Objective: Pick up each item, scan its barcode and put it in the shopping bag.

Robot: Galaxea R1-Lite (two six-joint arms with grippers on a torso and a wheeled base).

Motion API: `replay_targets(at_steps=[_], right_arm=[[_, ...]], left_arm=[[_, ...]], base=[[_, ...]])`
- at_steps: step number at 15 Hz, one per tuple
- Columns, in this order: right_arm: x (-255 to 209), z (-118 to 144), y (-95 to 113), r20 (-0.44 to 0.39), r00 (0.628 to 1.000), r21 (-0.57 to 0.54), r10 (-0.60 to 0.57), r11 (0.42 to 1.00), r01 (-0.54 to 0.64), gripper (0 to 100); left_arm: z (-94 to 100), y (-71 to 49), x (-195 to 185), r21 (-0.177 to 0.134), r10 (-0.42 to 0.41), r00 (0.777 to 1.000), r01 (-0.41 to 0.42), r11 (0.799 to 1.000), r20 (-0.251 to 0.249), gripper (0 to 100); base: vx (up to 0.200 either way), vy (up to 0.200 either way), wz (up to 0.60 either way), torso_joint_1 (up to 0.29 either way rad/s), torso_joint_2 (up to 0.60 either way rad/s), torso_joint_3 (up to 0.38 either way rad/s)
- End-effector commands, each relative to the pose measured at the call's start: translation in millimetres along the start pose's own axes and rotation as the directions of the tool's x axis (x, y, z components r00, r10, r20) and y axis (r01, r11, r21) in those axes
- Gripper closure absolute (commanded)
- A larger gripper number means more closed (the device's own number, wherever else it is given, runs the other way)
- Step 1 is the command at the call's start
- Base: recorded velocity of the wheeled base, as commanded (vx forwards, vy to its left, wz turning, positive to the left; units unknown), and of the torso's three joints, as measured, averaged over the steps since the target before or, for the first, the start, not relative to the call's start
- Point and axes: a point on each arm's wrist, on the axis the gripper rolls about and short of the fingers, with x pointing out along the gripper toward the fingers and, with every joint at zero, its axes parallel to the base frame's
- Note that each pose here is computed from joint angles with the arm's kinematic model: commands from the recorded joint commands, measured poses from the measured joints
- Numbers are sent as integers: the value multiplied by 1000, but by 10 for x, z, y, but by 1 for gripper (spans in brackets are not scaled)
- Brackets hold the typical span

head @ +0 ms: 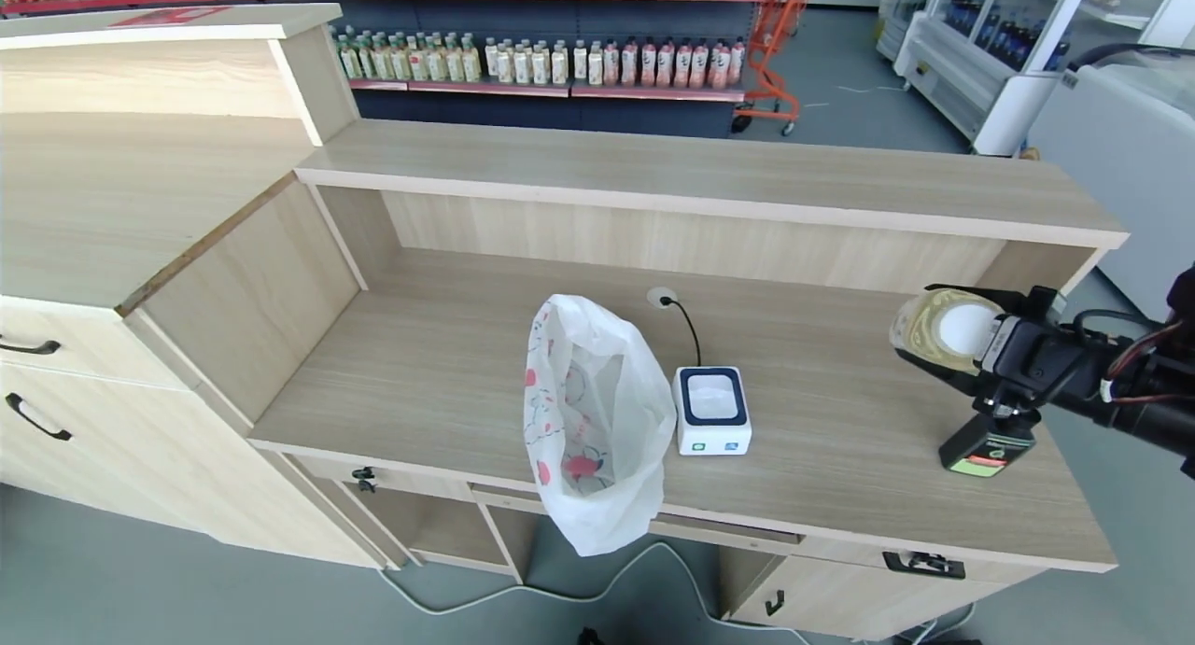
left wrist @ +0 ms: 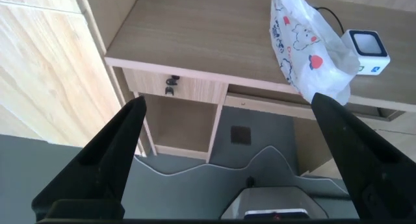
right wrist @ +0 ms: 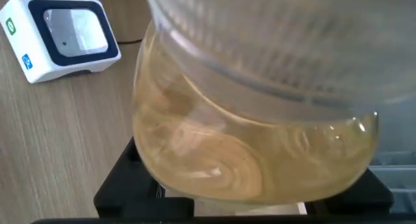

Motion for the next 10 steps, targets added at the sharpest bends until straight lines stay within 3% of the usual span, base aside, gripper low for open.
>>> replay_targets(at_steps=[1, 3, 10], right_arm=[[102, 18, 86, 32, 999, -34, 36, 999, -35, 100], [203, 72, 190, 70, 995, -35, 68, 997, -66, 100], [454, -110, 550, 86, 981, -88, 174, 982, -167, 100]], left_arm=[[-1, 0, 0, 0, 0, 1000, 0, 1000, 0, 0], [-1, 0, 0, 0, 0, 1000, 0, 1000, 0, 0], [-1, 0, 0, 0, 0, 1000, 0, 1000, 0, 0]], base=[[0, 0, 600, 12, 2, -2], [0, 0, 600, -2, -2, 5], [0, 0, 0, 0, 0, 0]])
